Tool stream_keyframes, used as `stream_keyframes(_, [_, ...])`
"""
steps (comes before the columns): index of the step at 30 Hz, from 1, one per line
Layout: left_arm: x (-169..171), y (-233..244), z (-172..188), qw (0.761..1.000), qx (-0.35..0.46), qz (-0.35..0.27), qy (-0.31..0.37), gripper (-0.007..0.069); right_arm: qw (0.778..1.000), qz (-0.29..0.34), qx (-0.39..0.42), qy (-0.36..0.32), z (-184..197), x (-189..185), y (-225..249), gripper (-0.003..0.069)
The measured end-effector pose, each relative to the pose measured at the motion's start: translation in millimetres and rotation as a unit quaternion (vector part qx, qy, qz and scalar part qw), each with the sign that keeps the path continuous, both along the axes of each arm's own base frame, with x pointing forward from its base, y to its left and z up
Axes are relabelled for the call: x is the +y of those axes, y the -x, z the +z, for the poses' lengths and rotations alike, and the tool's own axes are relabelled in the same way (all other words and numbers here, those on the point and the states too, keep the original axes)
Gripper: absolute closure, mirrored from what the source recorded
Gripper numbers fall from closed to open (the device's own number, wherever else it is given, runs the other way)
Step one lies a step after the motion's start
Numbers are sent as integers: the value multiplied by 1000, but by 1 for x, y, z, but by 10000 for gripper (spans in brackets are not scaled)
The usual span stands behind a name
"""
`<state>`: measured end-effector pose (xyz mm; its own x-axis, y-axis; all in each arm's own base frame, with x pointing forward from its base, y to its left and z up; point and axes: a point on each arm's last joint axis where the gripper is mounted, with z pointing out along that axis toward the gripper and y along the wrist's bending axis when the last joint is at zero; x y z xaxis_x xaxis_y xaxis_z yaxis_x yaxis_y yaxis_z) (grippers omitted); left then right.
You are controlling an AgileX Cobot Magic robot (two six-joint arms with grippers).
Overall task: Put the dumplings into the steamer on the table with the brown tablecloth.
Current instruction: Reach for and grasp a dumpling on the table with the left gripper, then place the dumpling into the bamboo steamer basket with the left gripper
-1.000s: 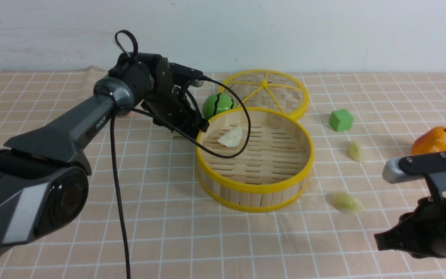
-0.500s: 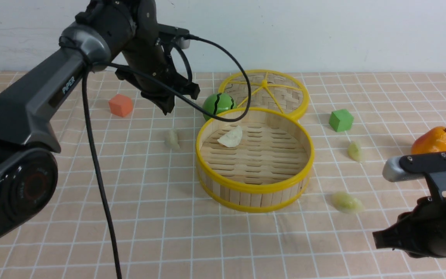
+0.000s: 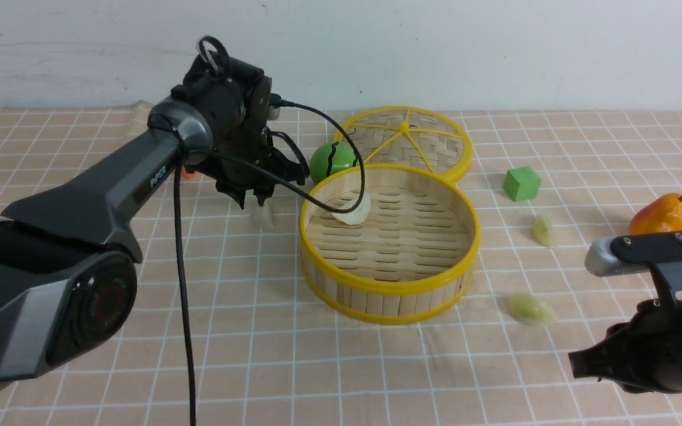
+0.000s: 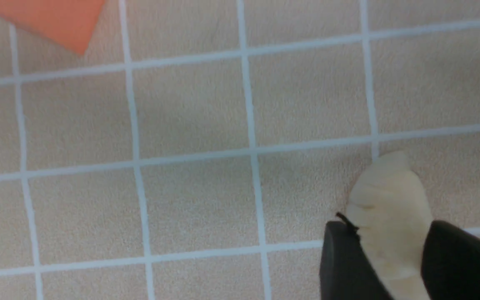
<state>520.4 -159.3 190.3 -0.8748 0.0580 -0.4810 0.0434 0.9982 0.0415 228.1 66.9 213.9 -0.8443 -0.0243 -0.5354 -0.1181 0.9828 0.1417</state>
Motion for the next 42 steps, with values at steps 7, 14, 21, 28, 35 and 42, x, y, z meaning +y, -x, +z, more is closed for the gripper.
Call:
stream_keyframes(7, [-4, -4, -5, 1000, -13, -4, 16, 351, 1000, -1, 0, -1, 0, 0, 0, 596])
stream_keyframes(14, [-3, -2, 3, 1000, -18, -4, 17, 546, 1000, -2, 0, -3, 0, 0, 0, 596])
stream_keyframes(21, [0, 0, 27, 999, -39, 0, 28, 368, 1000, -5, 1, -7, 0, 1, 0, 596])
stream_keyframes(28, [-3, -5, -7, 1000, -13, 8, 25, 262, 1000, -8, 2, -12, 0, 1, 0, 596])
stream_keyframes(35, [-4, -6, -17, 999, -8, 19, 30, 398, 1000, -8, 2, -12, 0, 1, 0, 592])
stream_keyframes(42, [-22, 31, 55, 995, 39, -48, 84, 398, 1000, -8, 2, -12, 0, 1, 0, 589])
